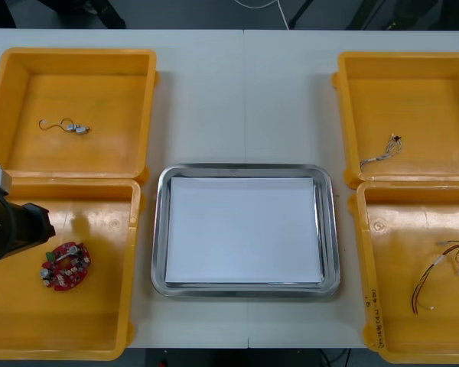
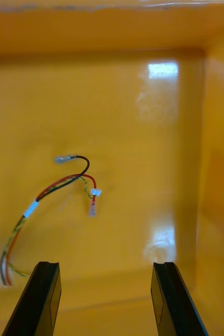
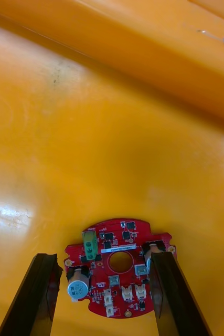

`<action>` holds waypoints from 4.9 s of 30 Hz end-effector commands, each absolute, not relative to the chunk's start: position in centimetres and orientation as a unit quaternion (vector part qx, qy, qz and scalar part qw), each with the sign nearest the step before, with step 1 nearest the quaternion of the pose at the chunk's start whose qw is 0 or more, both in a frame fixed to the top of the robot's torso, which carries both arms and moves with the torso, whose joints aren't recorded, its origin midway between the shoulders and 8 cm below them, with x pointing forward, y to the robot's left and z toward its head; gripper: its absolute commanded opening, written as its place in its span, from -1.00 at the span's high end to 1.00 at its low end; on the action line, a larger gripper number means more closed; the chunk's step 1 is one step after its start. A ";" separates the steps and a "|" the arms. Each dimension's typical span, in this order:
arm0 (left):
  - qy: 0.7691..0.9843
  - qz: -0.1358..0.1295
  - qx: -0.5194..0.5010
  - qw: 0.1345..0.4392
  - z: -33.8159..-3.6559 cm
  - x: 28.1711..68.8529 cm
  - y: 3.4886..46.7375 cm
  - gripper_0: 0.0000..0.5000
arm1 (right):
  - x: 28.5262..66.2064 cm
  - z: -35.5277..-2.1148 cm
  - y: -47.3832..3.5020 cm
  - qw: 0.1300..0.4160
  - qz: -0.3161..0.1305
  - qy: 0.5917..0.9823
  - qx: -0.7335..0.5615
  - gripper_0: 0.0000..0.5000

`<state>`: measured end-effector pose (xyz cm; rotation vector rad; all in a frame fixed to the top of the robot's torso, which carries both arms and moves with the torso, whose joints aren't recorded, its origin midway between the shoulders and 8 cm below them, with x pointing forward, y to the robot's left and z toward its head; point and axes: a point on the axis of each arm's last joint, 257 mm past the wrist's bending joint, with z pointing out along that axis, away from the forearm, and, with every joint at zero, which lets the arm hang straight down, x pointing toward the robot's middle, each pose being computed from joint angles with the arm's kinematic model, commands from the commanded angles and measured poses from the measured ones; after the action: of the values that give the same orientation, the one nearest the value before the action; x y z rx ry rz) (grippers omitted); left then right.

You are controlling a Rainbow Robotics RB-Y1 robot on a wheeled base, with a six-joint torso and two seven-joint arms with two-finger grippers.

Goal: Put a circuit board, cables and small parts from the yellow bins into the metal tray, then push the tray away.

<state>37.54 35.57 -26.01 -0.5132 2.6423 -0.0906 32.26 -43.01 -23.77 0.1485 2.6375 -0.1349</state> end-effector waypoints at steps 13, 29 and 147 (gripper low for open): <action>0.946 -0.039 -0.235 0.220 -29.8 35.4 35.8 -1.00 | 34.8 -18.7 -40.6 0.286 0.023 0.929 0.233 -1.00; 0.947 -0.045 -0.231 0.220 -31.9 36.0 35.4 -1.00 | 35.5 -19.4 -40.1 0.286 0.046 0.893 0.343 -1.00; 0.956 -0.036 0.113 0.268 -16.4 40.9 18.8 0.99 | 36.1 -33.5 -38.3 0.251 0.076 0.869 0.420 1.00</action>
<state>40.31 20.68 -18.34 0.2375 2.6295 -0.0986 35.61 -39.03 -33.24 1.1256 2.3811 0.1820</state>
